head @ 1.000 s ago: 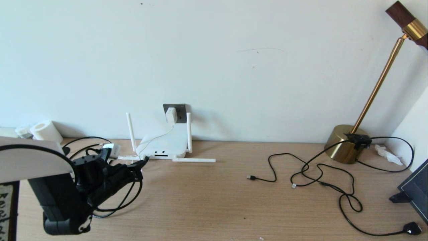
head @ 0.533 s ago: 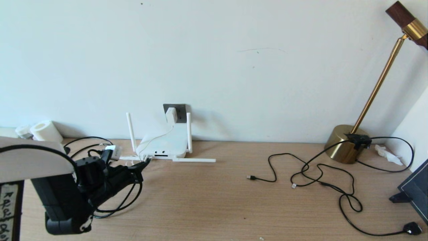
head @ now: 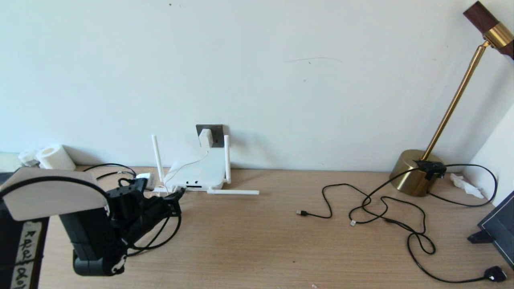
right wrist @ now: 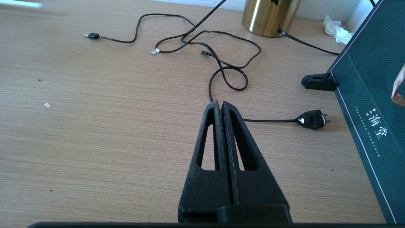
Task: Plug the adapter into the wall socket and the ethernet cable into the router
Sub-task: Hand it to the other hand
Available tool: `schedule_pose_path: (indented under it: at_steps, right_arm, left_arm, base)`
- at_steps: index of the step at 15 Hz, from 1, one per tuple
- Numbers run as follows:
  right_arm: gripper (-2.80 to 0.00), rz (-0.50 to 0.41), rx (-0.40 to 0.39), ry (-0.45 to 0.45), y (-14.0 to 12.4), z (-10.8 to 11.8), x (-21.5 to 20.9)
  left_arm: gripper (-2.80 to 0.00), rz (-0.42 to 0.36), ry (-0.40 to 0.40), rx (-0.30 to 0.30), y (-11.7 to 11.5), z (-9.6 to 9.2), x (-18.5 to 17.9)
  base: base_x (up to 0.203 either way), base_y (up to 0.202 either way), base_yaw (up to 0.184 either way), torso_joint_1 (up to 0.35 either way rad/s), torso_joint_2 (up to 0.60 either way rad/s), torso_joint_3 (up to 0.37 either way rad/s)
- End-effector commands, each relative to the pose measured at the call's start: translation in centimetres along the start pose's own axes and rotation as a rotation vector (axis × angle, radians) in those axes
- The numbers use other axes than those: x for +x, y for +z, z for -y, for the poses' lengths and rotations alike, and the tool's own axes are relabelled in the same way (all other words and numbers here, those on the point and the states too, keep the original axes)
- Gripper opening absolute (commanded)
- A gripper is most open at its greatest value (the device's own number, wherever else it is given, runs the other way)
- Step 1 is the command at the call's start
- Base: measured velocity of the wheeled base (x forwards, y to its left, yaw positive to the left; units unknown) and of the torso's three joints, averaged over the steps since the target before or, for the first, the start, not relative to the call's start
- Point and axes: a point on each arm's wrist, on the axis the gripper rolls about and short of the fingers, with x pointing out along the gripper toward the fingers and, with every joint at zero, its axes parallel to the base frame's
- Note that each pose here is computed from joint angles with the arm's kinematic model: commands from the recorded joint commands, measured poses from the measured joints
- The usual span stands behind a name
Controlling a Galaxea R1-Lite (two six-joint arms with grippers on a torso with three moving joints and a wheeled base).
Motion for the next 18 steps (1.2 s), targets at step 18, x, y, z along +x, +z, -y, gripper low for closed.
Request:
schedule_pose_path:
  at_steps: [18]
  right_arm:
    - [-2.80, 0.000, -0.001, 0.001, -0.01, 0.00, 0.00]
  left_arm:
    - [-2.80, 0.030, 0.066, 0.013, 0.04, 1.52, 0.89]
  base:
    - [0.000, 0.000, 0.000, 0.000, 0.00, 0.000]
